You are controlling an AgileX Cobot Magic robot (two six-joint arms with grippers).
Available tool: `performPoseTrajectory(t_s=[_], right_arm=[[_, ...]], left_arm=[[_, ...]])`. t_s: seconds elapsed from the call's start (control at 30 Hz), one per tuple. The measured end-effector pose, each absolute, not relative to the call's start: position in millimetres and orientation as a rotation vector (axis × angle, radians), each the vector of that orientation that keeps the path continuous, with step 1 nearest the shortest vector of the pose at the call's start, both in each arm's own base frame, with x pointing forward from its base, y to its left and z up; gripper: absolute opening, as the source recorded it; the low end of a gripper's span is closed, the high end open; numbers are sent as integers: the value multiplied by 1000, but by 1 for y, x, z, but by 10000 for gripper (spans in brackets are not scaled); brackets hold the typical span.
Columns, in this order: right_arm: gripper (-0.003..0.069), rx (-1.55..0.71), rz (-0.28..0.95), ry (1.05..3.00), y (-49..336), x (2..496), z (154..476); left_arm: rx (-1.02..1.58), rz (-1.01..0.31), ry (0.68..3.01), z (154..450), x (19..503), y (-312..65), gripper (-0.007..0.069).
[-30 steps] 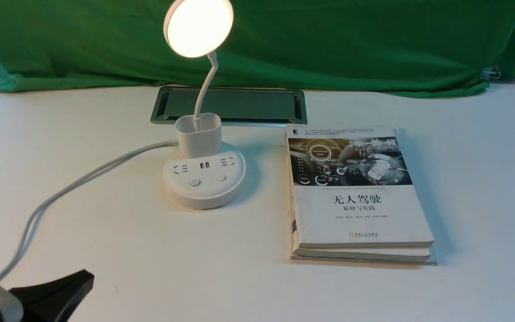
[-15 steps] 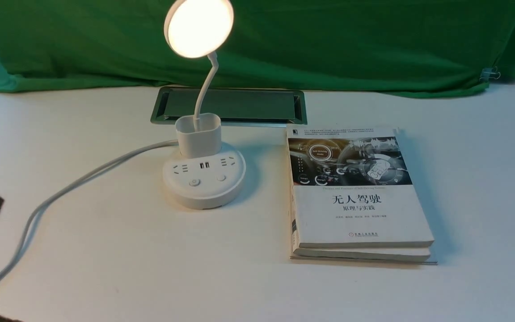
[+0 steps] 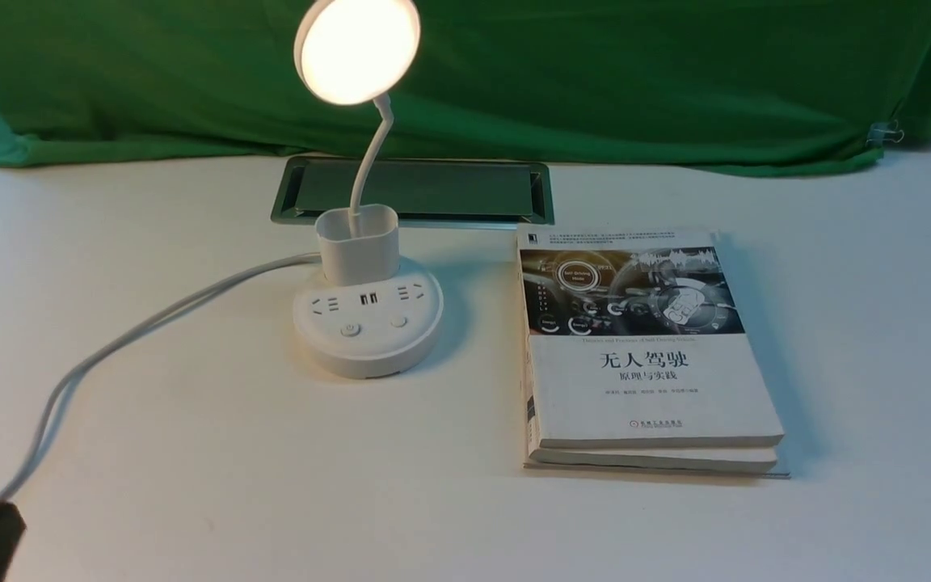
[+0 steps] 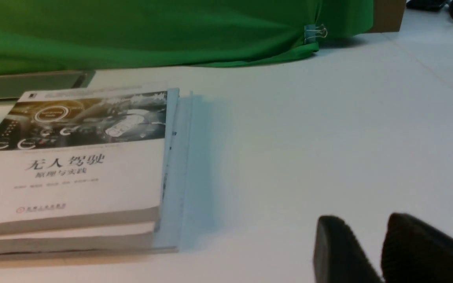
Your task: Turn on the desk lamp on the white desktop with your hand.
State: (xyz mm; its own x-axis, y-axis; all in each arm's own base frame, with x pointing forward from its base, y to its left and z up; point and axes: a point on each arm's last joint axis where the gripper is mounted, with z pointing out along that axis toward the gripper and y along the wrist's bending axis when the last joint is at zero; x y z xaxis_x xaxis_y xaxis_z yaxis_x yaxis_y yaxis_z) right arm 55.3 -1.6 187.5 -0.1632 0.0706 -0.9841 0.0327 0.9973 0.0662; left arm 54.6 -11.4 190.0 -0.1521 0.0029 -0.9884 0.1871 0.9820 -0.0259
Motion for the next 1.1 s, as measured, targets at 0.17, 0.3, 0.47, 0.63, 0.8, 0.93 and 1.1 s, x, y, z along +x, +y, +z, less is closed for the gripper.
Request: performPoseTrajectory(t_s=[0.17, 0.3, 0.47, 0.63, 0.8, 0.93, 1.1], right_arm=[[239, 77, 33, 1735, -2, 55, 187], [239, 77, 33, 1735, -2, 55, 187], [239, 77, 33, 1736, -2, 55, 187], [239, 77, 33, 1736, -2, 55, 187], [239, 77, 33, 1736, -2, 55, 187], [239, 77, 33, 1736, -2, 55, 187], [239, 77, 33, 1736, -2, 55, 187]], left_arm=[[141, -161, 1713, 190, 55, -11, 1], [141, -161, 1712, 190, 54, -11, 1], [145, -157, 1711, 191, 55, -11, 1], [147, -153, 1710, 191, 55, -11, 1], [147, -153, 1710, 191, 55, -11, 1], [150, -150, 1710, 191, 55, -11, 1], [173, -118, 1708, 190, 55, -10, 2]])
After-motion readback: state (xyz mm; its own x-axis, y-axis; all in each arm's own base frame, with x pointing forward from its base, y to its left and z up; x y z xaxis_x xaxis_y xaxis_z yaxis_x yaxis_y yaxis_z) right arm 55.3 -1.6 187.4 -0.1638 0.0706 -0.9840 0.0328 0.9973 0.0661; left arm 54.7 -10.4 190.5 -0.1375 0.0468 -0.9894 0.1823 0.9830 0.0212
